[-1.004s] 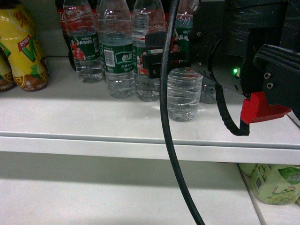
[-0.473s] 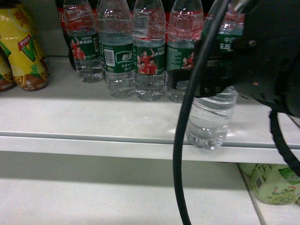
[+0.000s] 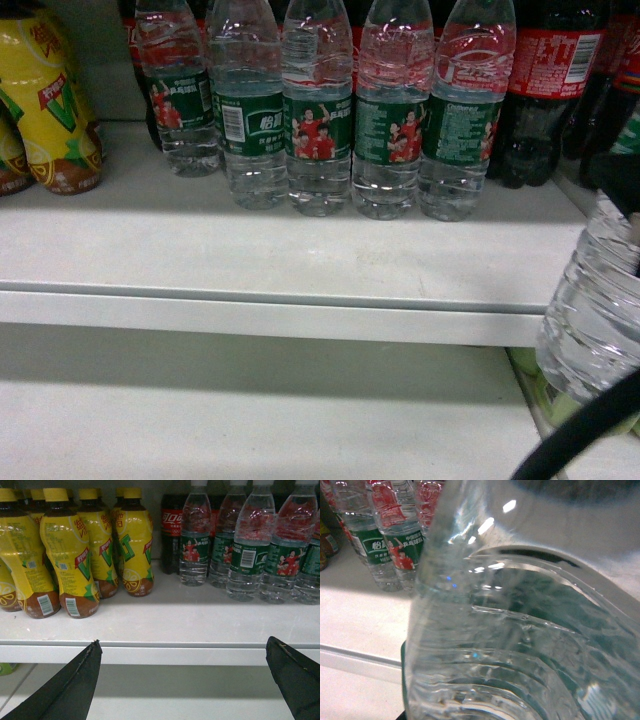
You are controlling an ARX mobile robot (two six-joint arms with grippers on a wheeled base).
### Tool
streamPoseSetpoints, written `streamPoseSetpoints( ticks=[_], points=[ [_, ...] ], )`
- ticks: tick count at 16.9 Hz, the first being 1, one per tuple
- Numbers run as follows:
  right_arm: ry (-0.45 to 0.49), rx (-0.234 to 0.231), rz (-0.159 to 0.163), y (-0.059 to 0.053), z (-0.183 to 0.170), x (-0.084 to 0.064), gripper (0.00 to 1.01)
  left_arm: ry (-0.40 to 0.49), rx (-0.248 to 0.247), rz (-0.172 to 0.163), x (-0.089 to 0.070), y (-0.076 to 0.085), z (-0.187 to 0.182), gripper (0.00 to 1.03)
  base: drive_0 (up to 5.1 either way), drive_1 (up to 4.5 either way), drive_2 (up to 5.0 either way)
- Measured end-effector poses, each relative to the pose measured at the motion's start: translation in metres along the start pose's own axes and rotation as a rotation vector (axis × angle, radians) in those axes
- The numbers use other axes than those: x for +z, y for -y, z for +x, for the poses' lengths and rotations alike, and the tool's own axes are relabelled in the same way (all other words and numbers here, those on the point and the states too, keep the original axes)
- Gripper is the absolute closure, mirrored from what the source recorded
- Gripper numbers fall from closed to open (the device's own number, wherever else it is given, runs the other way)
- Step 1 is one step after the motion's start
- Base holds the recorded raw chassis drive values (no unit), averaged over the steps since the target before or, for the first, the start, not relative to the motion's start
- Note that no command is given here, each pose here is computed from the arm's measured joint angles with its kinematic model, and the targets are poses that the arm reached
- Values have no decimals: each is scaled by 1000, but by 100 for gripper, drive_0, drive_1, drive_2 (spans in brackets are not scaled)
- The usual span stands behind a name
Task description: Move water from second to third shelf
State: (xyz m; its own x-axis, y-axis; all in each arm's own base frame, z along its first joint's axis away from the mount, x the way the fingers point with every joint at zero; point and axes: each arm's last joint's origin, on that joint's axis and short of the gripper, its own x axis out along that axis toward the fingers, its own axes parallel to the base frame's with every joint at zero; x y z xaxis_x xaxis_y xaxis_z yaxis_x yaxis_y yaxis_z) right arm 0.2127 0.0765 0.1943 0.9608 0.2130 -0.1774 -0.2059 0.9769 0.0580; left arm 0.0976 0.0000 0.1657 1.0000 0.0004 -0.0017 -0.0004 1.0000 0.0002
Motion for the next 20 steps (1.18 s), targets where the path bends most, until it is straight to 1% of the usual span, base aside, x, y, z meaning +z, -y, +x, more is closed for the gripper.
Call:
streamPoseSetpoints(
  ticks=[3,5,7,10,13,14,15,16,18,20],
  points=[
    [9,-11,4,10,-32,1,58,-1,0,0,0,0,0,5,0,0,0],
    [41,-44,-1,19,-50,6,58,0,0,0,0,0,0,5,0,0,0],
    [70,-88,-6,27,-64,9,58,0,0,0,0,0,0,5,0,0,0],
    [90,-131,0,35,-75,8,58,0,0,0,0,0,0,5,0,0,0],
    [95,-169,17,46,-80,8,58,0,0,0,0,0,0,5,0,0,0],
    [91,-168,20,47,-81,8,58,0,0,0,0,0,0,5,0,0,0],
    [83,-153,24,46,-83,7,58,0,0,0,0,0,0,5,0,0,0],
    [78,-123,32,43,-83,7,58,0,0,0,0,0,0,5,0,0,0],
    [78,-86,34,38,-83,7,58,0,0,0,0,0,0,5,0,0,0],
    [67,-81,34,36,-83,6,58,0,0,0,0,0,0,5,0,0,0]
  ],
)
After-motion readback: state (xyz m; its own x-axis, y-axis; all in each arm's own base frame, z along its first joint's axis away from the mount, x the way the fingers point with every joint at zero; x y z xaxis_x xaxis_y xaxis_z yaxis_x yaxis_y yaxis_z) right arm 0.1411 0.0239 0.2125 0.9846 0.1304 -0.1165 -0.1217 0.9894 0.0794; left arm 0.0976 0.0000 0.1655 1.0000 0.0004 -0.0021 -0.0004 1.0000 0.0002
